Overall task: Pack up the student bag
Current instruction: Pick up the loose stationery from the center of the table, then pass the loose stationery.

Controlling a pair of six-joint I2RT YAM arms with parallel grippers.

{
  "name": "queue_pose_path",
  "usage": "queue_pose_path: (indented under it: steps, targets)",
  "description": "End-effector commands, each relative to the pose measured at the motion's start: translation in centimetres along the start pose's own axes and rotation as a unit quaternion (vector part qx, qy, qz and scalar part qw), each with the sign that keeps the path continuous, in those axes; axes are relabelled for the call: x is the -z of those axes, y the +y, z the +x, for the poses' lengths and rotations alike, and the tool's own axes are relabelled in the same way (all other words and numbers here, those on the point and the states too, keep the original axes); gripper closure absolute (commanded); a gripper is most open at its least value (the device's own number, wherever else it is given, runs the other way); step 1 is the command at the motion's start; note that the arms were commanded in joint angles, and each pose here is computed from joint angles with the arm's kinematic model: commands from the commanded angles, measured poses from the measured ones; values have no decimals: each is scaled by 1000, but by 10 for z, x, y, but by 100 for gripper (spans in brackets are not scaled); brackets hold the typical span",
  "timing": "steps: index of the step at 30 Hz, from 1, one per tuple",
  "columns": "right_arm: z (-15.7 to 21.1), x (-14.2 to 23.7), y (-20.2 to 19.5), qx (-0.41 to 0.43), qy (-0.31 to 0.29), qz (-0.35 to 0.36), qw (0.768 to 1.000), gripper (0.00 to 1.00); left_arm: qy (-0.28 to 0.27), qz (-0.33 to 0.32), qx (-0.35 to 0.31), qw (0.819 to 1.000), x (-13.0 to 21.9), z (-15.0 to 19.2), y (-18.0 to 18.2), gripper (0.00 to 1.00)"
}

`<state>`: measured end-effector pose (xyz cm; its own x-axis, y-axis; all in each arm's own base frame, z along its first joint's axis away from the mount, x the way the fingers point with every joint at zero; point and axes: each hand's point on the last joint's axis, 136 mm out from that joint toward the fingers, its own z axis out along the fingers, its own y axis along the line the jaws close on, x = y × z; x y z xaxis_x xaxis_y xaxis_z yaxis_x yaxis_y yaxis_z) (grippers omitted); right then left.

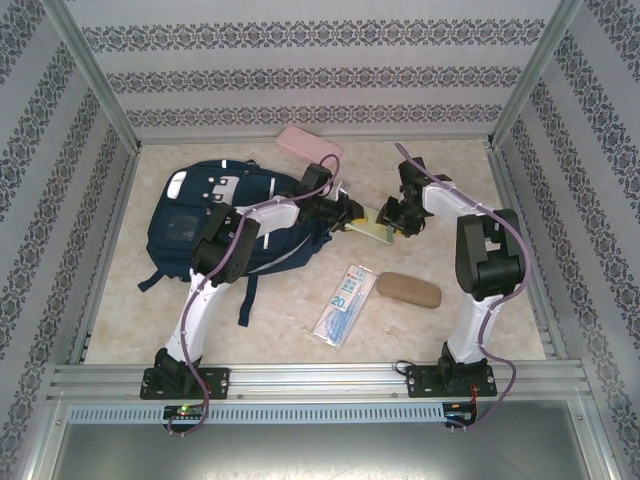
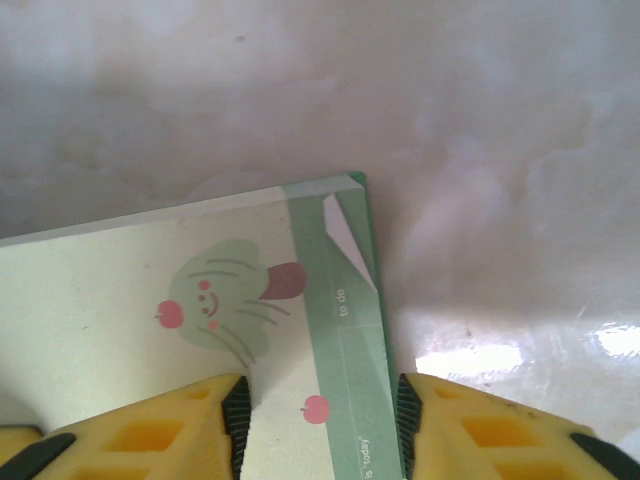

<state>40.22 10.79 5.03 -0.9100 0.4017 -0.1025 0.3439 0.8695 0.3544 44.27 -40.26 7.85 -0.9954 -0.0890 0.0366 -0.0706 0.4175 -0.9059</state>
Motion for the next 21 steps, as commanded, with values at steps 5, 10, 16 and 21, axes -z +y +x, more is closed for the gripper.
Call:
queue_pose_path:
  steps: [5,10,16,21]
  targets:
    - [-16,71,66,-1,-60,-173,983,34,-22,90,-113,989,79,1,-114,100]
    - [-35,107,97,-29,-68,-310,948,29,-33,120,-125,984,112,-3,-139,100]
    - [-48,131,122,-40,-58,-403,913,28,-33,148,-141,978,134,-3,-157,100]
    - [-51,131,130,-46,-45,-431,900,27,-39,166,-142,975,145,-3,-168,100]
